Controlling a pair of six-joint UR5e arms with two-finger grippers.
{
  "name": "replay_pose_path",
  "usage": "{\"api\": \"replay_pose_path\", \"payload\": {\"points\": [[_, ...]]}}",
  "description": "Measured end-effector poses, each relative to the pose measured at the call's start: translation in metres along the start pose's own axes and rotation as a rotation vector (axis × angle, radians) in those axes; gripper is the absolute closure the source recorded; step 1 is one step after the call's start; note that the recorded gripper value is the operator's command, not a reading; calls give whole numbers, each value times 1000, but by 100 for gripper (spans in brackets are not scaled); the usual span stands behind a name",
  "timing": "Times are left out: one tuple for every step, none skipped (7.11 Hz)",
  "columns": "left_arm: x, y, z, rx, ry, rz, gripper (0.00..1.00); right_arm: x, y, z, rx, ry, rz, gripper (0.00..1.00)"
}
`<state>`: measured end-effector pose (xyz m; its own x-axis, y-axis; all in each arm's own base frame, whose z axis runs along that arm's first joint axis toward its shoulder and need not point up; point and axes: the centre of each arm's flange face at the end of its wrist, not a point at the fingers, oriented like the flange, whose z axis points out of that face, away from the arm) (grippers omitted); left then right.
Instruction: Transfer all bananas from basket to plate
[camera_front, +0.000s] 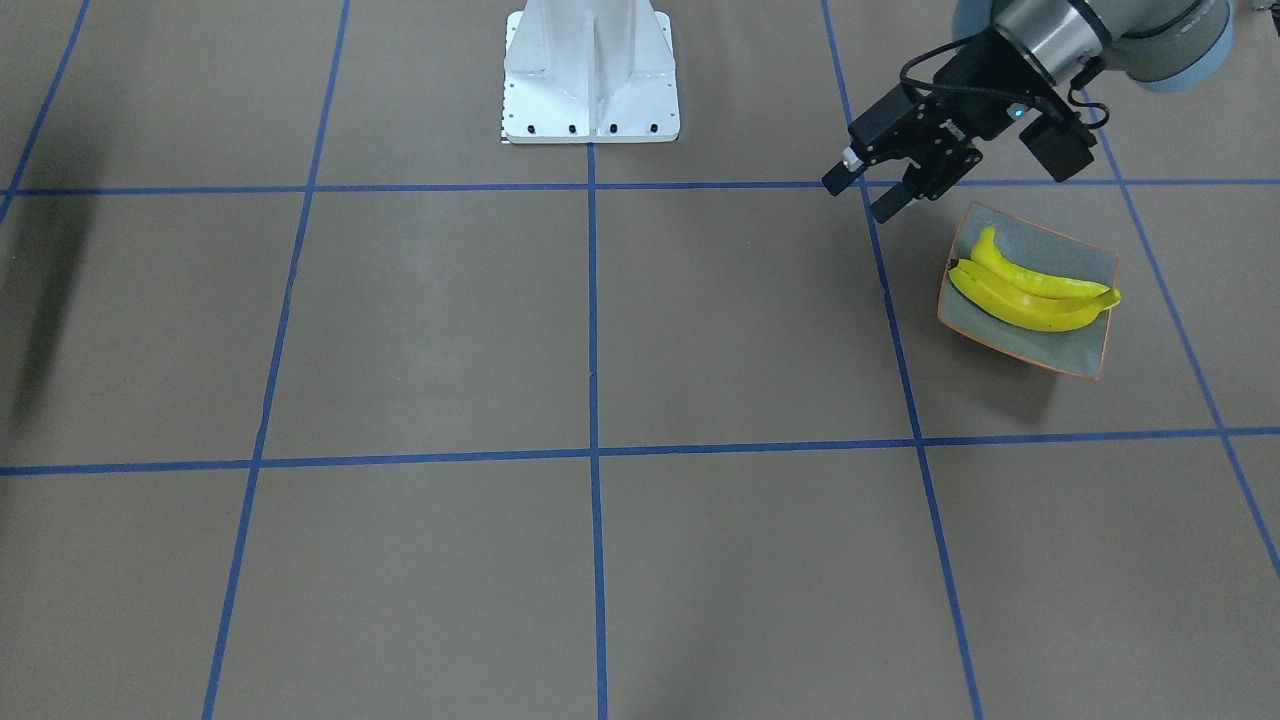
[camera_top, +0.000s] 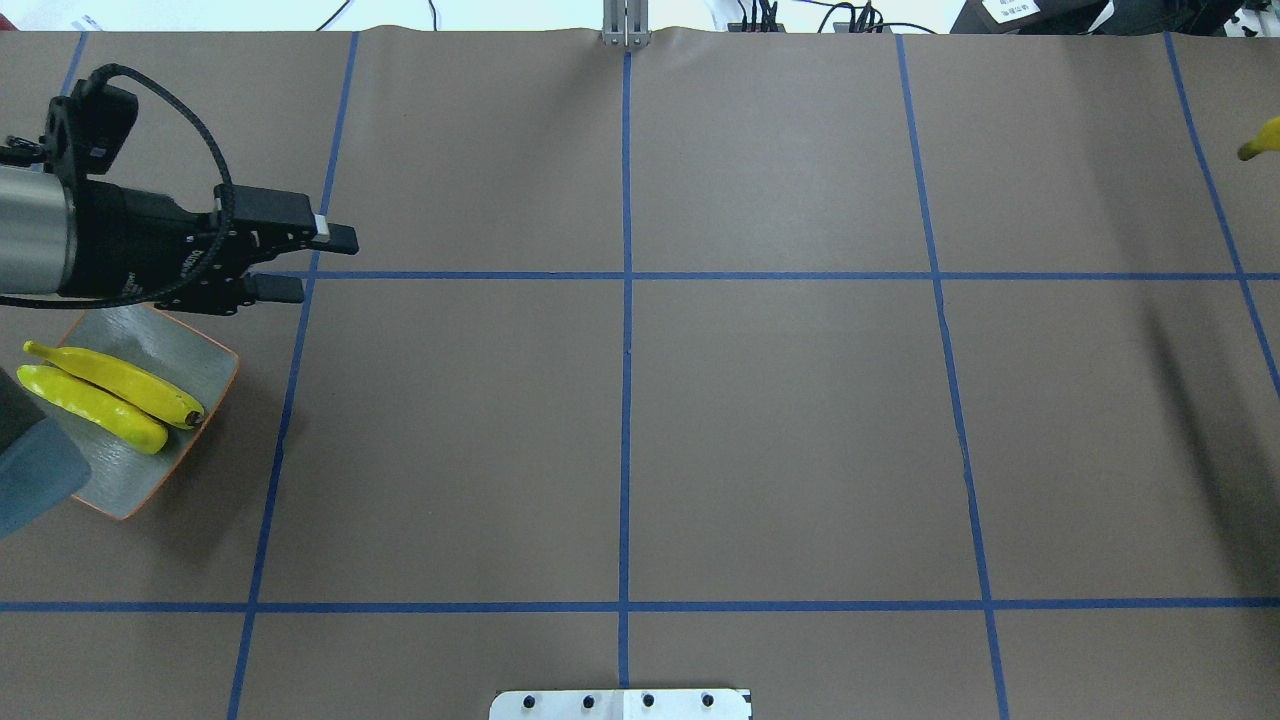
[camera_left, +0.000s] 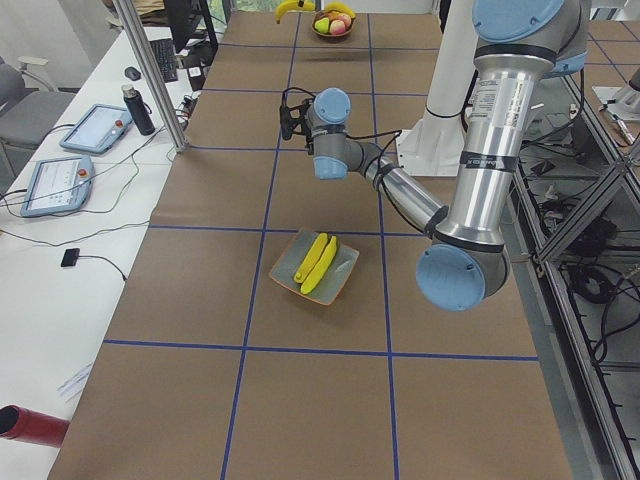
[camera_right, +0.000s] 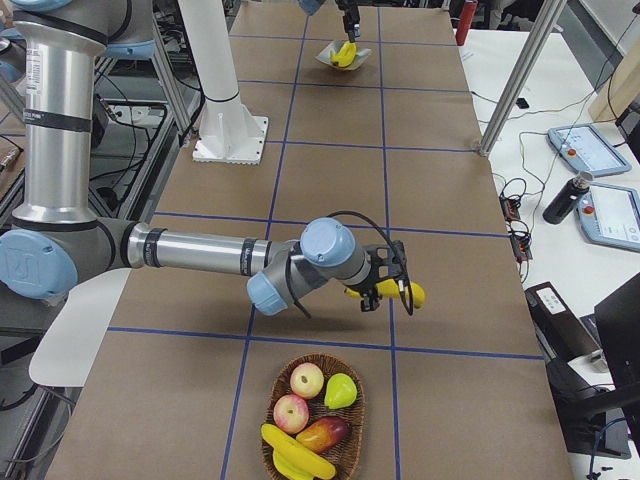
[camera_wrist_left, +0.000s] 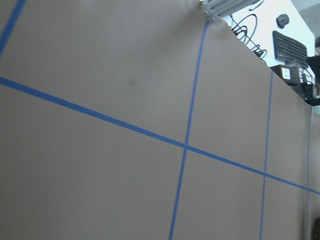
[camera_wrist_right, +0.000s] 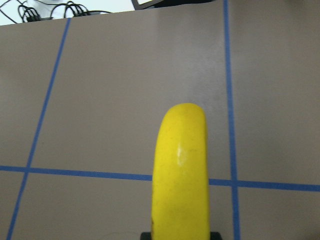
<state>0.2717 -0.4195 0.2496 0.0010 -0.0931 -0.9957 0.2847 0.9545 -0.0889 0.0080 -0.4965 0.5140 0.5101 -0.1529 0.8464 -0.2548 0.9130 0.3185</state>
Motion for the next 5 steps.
{"api": "replay_pose_path", "payload": {"points": [[18, 10, 16, 1, 33, 16, 0, -56, -24, 12, 7, -50, -42, 100], [29, 19, 30, -1, 50, 14, 0, -110, -43, 26, 12, -96, -83, 100], [34, 23, 41, -5, 54, 3, 0, -166, -57, 42, 24, -132, -93, 100], [39, 25, 51, -10, 57, -13, 0, -236, -64, 64, 51, -170, -74, 100], [50, 24, 59, -15, 67, -59, 0, -308, -54, 85, 90, -208, -67, 100]]}}
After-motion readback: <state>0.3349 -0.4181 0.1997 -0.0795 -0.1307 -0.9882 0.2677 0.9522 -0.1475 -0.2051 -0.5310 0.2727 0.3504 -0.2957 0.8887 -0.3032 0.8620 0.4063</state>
